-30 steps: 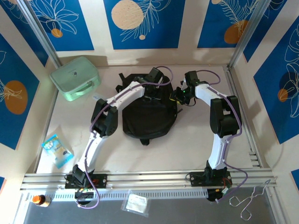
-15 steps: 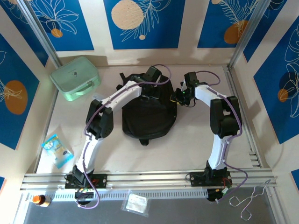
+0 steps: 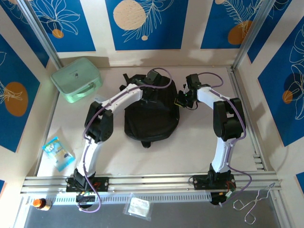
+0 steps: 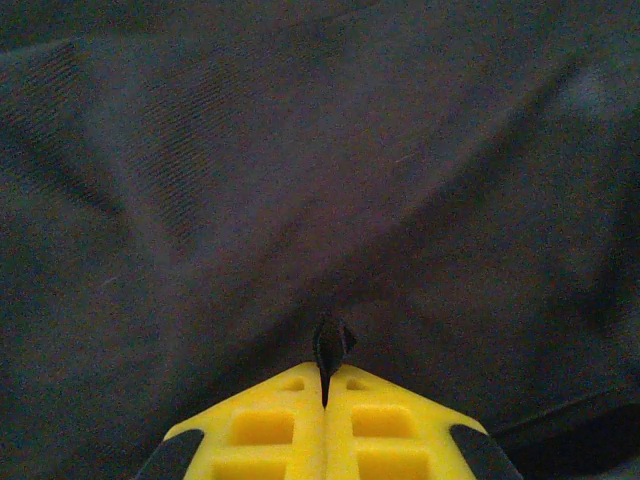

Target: Pack the student bag

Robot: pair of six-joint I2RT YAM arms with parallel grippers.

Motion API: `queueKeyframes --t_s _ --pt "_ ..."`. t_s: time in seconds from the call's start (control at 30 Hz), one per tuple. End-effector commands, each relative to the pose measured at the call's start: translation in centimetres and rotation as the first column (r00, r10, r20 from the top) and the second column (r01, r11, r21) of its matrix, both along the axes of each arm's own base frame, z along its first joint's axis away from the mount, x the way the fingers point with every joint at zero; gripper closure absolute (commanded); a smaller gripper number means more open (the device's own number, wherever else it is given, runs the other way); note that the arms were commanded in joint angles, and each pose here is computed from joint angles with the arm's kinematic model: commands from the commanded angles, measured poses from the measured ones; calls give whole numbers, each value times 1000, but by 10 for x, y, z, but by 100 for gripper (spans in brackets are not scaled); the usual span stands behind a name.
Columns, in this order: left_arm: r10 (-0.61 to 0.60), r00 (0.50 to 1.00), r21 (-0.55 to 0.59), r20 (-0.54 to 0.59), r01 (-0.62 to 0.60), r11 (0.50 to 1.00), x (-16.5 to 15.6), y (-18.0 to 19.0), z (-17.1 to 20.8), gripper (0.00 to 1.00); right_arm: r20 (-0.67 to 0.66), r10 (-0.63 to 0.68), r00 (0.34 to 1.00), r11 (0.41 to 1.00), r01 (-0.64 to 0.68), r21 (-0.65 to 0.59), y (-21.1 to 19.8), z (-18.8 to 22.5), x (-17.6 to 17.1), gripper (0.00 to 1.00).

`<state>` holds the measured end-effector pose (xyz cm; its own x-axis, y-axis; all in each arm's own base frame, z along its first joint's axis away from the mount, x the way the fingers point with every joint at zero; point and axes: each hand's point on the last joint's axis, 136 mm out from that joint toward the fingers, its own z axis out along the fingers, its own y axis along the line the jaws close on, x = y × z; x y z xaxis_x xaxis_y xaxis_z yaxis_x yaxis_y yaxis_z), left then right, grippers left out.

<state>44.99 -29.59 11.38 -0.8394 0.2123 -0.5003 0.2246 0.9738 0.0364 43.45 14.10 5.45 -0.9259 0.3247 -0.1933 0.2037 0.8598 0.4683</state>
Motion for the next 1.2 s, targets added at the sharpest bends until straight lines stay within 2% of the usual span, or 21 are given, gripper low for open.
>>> queueKeyframes --t_s 0.0,0.17,0.3,0.4,0.57,0.7,0.8,0.9,0.97,1.17 --pt "96 993 75 66 -101 992 0 53 33 100 -54 -92 994 980 81 -180 -43 -13 -6 92" --pt "141 989 66 42 -143 987 -18 84 34 100 18 -64 998 956 66 -286 -64 -6 9 92" --pt "128 992 1 -12 -128 992 -38 81 24 100 59 3 998 959 14 -284 -59 3 14 88" --pt "122 991 -71 -62 -126 989 -51 74 16 100 107 28 994 973 -2 -231 -46 25 11 79" --pt "116 989 -159 -95 -130 979 -62 67 16 100 193 28 981 994 -6 -113 -18 72 -5 56" --pt "167 981 -219 -95 -184 958 -60 79 27 78 216 64 974 996 -50 -72 10 89 -23 47" --pt "311 947 -193 -80 -321 927 -58 119 35 56 222 81 972 995 -64 -81 20 93 -35 42" --pt "413 910 -185 -45 -414 891 -56 155 37 52 229 65 971 996 -49 -73 21 95 -44 39" --pt "471 882 -182 -29 -468 865 -54 177 35 42 230 55 972 997 -42 -61 22 96 -51 38" --pt "568 822 -125 -38 -568 814 -34 214 14 26 215 60 975 997 -47 -62 24 90 -63 33"
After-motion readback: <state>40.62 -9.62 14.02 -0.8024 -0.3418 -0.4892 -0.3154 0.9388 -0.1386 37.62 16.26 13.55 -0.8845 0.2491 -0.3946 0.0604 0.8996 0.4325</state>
